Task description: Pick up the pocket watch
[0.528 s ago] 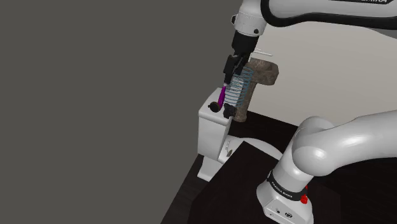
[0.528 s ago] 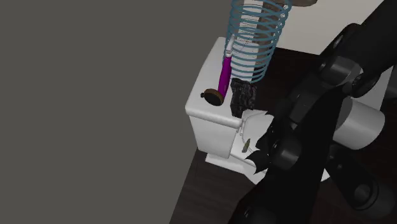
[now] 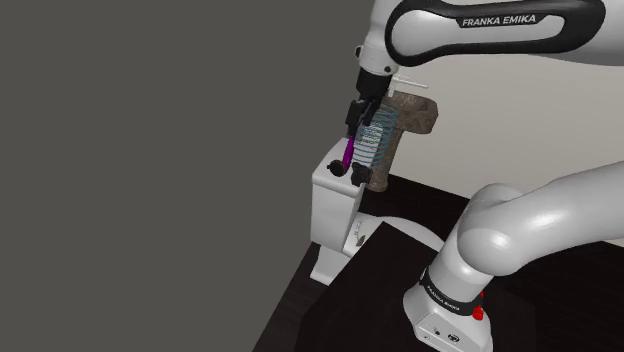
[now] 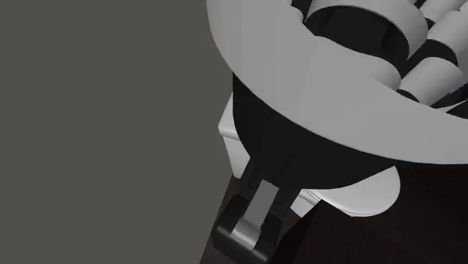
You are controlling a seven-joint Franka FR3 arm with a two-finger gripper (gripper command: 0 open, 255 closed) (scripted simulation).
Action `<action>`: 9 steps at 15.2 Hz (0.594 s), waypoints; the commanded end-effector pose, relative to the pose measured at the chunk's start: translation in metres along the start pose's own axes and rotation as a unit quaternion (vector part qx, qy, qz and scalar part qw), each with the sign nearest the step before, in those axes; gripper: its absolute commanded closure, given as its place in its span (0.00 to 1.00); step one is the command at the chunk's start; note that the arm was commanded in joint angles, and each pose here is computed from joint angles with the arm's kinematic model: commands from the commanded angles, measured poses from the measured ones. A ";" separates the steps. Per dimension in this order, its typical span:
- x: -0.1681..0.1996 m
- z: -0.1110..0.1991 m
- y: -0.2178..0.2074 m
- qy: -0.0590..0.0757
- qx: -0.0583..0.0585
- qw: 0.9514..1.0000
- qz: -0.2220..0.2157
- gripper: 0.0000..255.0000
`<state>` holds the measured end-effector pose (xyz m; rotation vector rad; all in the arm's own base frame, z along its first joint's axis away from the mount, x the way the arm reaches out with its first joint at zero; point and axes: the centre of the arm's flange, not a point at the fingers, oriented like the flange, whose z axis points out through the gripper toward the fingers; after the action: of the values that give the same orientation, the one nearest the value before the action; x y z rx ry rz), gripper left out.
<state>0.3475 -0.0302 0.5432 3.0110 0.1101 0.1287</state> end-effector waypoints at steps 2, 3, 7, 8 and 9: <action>0.016 0.025 0.028 -0.003 0.002 1.000 -0.002 0.00; 0.021 0.034 0.037 -0.004 0.002 1.000 -0.002 0.00; 0.040 0.070 0.072 -0.009 0.005 1.000 -0.004 0.00; 0.045 0.080 0.080 -0.010 0.005 1.000 -0.005 0.00; 0.050 0.089 0.089 -0.011 0.006 1.000 -0.005 0.00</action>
<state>0.4070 -0.1149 0.4794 3.0216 0.1218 0.0959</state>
